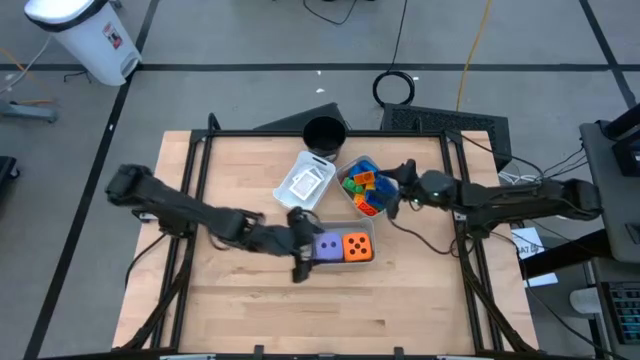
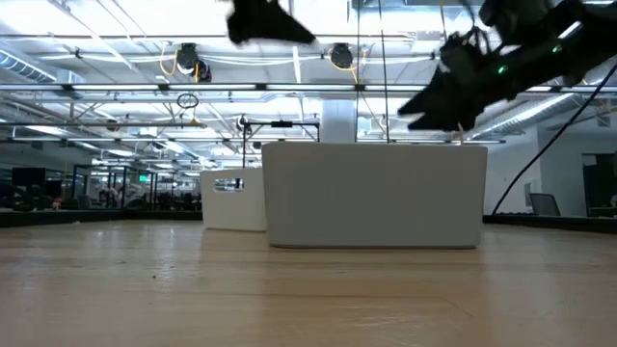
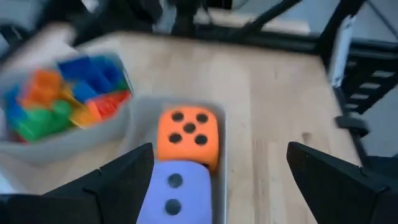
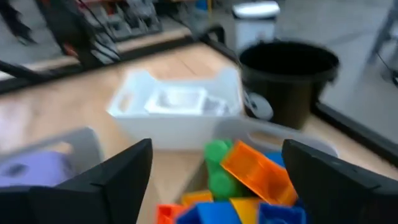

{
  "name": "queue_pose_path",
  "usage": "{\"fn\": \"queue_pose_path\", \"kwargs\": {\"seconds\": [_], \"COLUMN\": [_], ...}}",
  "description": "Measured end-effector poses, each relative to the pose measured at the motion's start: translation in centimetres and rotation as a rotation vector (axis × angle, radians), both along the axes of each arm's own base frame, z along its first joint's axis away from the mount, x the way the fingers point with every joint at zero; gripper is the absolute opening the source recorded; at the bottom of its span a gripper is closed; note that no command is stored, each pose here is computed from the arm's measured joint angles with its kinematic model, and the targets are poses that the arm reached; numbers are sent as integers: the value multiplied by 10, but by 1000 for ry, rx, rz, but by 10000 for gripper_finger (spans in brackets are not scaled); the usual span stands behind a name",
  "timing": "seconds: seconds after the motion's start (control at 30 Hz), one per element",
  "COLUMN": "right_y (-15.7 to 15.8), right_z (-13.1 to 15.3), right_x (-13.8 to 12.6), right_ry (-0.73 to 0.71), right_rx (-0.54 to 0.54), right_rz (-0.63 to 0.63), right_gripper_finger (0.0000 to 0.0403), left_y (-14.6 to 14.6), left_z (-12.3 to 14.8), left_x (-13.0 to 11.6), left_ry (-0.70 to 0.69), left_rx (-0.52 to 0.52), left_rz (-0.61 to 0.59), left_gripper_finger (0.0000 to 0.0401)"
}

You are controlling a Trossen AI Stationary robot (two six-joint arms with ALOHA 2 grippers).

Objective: Pick & Place Toys
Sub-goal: Return to Home Position

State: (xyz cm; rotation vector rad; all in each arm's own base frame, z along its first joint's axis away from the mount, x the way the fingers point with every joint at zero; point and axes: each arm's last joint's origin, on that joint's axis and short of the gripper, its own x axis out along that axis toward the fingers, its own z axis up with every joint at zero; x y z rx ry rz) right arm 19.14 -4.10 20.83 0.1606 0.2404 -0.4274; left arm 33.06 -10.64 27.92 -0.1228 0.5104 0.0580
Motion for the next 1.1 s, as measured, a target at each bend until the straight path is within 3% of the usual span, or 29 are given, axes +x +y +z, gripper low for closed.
{"fn": "queue_pose_path", "kwargs": {"seconds": [0.17, 0.27, 0.47, 0.6, 0.73, 0.87, 1.0, 1.1], "right_y": [17, 27, 43, 47, 45, 45, 40, 37], "right_z": [28, 45, 68, 68, 64, 62, 57, 53], "right_x": [-23, -43, -82, -97, -104, -110, -119, -124], "right_ry": [-146, -254, -447, -441, -415, -407, -375, -345], "right_rx": [-24, -31, -87, -176, -126, -120, -124, -118], "right_rz": [77, 130, 316, 400, 387, 379, 248, 151], "right_gripper_finger": [342, 342, 343, 345, 345, 345, 345, 345], "left_y": [7, 16, 36, 47, 65, 81, 91, 97], "left_z": [52, 75, 87, 48, -7, -49, -74, -88], "left_x": [-55, -94, -155, -175, -189, -205, -216, -220], "left_ry": [-35, -29, -80, -126, -204, -336, -444, -477], "left_rx": [94, 99, 163, 235, 182, 105, 75, 63], "left_rz": [-83, -117, 27, 83, 149, 92, 48, 89], "left_gripper_finger": [374, 374, 374, 374, 374, 374, 374, 374]}}
